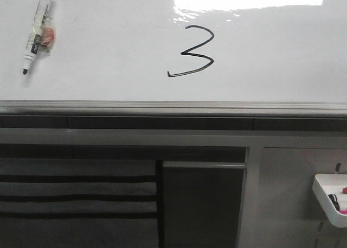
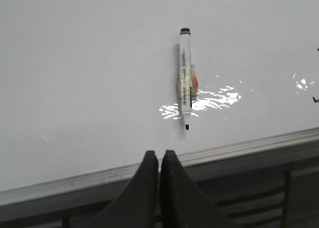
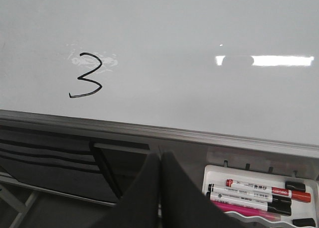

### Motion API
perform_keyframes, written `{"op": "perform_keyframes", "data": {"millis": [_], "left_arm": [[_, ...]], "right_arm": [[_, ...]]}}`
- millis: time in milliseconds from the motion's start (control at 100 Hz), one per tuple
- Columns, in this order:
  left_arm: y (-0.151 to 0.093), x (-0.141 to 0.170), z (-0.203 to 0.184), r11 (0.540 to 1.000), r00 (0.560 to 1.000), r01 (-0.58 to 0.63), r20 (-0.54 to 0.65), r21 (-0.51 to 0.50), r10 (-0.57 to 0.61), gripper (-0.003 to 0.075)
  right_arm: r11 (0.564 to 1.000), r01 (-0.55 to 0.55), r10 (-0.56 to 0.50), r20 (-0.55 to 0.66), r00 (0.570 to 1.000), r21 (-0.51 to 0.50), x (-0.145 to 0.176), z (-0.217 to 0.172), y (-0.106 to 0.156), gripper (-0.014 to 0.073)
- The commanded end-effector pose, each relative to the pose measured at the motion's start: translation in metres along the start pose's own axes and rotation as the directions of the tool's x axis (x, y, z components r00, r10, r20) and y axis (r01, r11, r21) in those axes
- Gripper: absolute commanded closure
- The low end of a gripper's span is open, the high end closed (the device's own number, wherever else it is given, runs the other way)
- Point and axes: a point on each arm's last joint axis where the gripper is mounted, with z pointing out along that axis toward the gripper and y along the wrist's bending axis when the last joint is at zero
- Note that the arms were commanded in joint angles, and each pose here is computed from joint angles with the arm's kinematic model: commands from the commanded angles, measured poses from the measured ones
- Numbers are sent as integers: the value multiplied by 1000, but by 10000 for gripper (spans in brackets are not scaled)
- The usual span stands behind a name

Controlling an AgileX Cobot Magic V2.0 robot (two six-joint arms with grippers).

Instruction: Write number 3 on whiteboard

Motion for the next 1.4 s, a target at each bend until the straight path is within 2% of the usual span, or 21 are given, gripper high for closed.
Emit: {"op": "perform_keyframes", "data": {"millis": [0,150,430,640,860,1390], "left_arm": [[2,-1,-12,998,988,13,154,-63,-4,738],[0,19,-16,996,981,21,195,-81,-5,738],[3,51,-12,980,971,151,205,-130,-122,738],[4,68,-3,979,934,137,348,-151,-78,738],[3,71,-2,978,946,142,311,-151,-89,738],[3,71,-2,978,946,143,312,-150,-91,738]], "right_arm": [[1000,13,-13,85,996,3,-12,-2,0,669],[1000,13,-13,85,996,3,-12,-2,0,669],[1000,13,-13,85,996,3,-12,-2,0,669],[1000,13,-13,85,996,3,-12,-2,0,669],[1000,13,-13,82,997,3,-12,-1,0,669],[1000,13,-13,82,997,3,-12,-1,0,669]]}}
